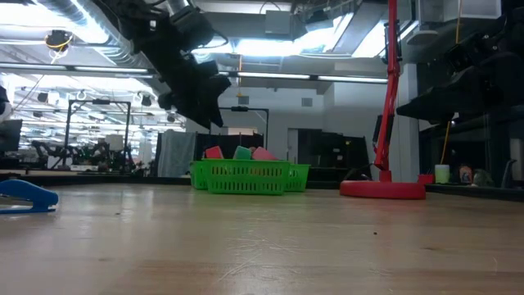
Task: Pick and place Stapler, Stapler remover, tape
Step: Put the blue stapler into the left green bin
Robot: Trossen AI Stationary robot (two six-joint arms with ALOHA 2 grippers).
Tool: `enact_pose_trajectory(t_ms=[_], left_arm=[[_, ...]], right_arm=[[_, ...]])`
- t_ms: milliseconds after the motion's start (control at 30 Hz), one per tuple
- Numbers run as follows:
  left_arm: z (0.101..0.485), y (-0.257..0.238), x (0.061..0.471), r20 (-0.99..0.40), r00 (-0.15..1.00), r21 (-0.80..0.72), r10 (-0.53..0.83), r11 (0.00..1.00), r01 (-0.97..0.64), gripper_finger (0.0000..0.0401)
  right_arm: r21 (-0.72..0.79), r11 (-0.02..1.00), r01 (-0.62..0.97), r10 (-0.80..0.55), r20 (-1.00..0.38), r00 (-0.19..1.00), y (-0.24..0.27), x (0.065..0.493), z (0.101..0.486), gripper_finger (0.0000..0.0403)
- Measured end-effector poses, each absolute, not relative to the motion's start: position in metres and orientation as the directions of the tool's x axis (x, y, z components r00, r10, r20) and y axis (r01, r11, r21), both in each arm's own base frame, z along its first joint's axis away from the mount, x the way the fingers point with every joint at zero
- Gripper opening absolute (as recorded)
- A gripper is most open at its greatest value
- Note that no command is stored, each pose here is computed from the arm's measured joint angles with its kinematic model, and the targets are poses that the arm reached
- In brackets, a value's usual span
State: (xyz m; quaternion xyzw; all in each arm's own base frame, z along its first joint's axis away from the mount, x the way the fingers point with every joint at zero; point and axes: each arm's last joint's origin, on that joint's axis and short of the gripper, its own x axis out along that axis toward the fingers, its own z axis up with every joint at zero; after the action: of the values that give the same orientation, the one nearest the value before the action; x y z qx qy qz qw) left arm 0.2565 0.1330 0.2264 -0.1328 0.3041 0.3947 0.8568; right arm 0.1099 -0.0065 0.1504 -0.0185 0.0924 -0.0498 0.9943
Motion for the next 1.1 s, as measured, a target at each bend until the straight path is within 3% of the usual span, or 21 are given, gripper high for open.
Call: enact_pose_trajectory(t_ms=[167,333,667,1100], left_arm=[[0.225,0.12,0.263,-0.664,0.625,-0.131,0.41,0.759,-0.638,0.0205],[0.221,0.096,0.269,-0.705,0.68,-0.289,0.201,0.794,-0.535,0.02],[0.21,0.011,0.272,-0.823,0.568,-0.27,0.021,0.865,-0.423,0.0198],[0.19,-0.084,0.241,-0.905,0.405,-0.283,-0.128,0.893,-0.35,0.0198]], right_arm=[[-0.046,0.994,0.096,-0.103,-0.182,0.978,-0.007,0.11,0.15,0.0282],[-0.046,0.994,0.096,-0.102,-0.182,0.978,-0.007,0.11,0.15,0.0282],[-0.046,0.994,0.096,-0.103,-0.182,0.978,-0.007,0.11,0.15,0.0282],[-0.046,0.994,0.096,-0.103,-0.182,0.978,-0.007,0.11,0.15,0.0282]])
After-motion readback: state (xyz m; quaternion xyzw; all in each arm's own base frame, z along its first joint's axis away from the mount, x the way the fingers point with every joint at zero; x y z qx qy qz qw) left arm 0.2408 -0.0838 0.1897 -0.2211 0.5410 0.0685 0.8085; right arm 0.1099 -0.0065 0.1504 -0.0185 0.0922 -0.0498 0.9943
